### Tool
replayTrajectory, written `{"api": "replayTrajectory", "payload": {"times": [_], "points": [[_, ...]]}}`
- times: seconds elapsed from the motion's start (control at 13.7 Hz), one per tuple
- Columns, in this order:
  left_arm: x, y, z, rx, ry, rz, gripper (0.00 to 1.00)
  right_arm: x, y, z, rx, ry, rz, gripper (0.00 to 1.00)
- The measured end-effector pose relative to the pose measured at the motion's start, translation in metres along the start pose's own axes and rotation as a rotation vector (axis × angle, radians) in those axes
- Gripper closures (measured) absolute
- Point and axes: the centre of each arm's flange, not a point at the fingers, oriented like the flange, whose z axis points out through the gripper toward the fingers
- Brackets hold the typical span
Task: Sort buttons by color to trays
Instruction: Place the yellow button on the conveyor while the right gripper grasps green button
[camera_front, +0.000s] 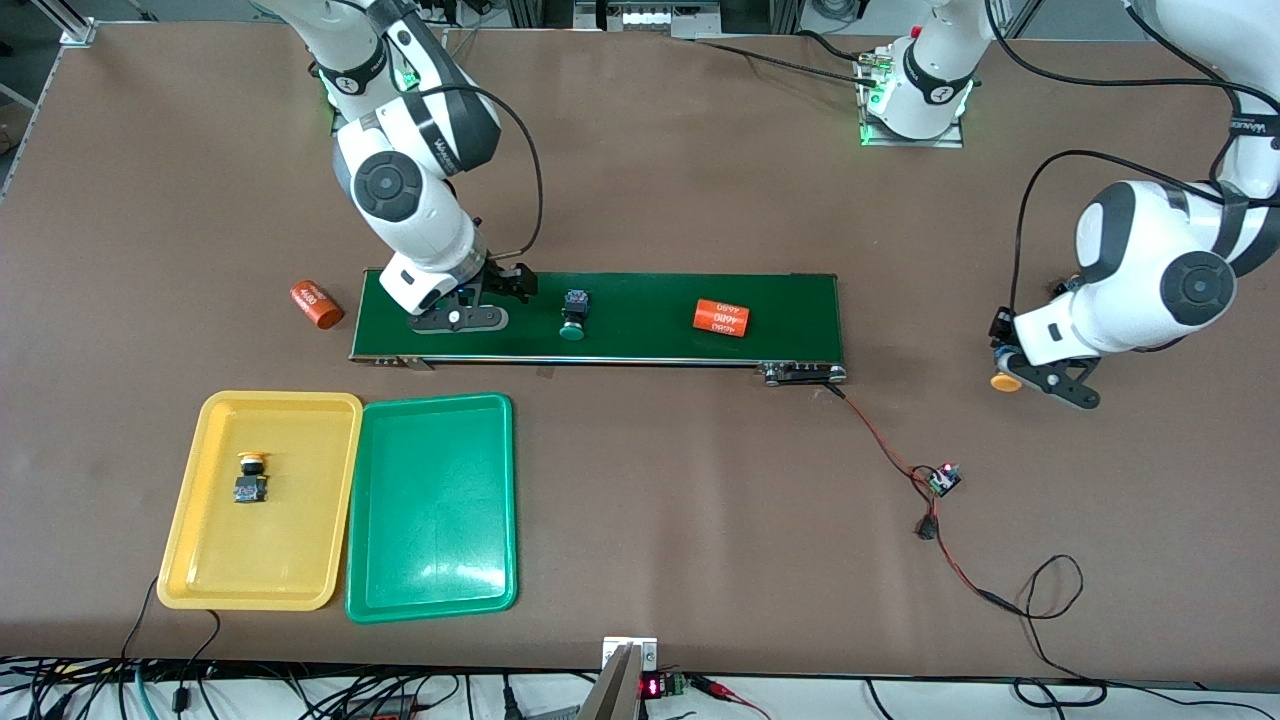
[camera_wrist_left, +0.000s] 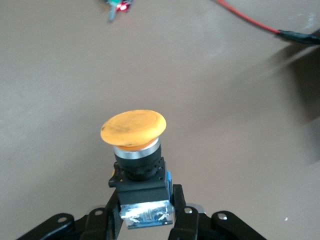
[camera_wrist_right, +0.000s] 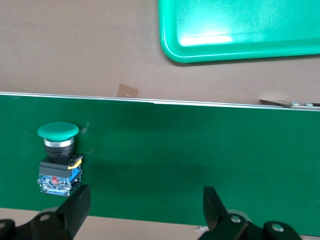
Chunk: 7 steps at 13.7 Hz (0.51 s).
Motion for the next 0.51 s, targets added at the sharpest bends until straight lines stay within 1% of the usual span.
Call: {"api": "replayTrajectory", "payload": {"times": [0.22, 0.51], "points": [[0.008, 0.021, 0.000, -0.012, -0.018, 0.022, 0.58, 0.001, -0.014, 0.009, -0.003, -0.007, 0.001, 0.00], [0.025, 0.070, -0.001, -0.017, -0.059, -0.082, 0.58, 0.001, -0.033, 0.019, 0.000, -0.018, 0.027, 0.00]]}}
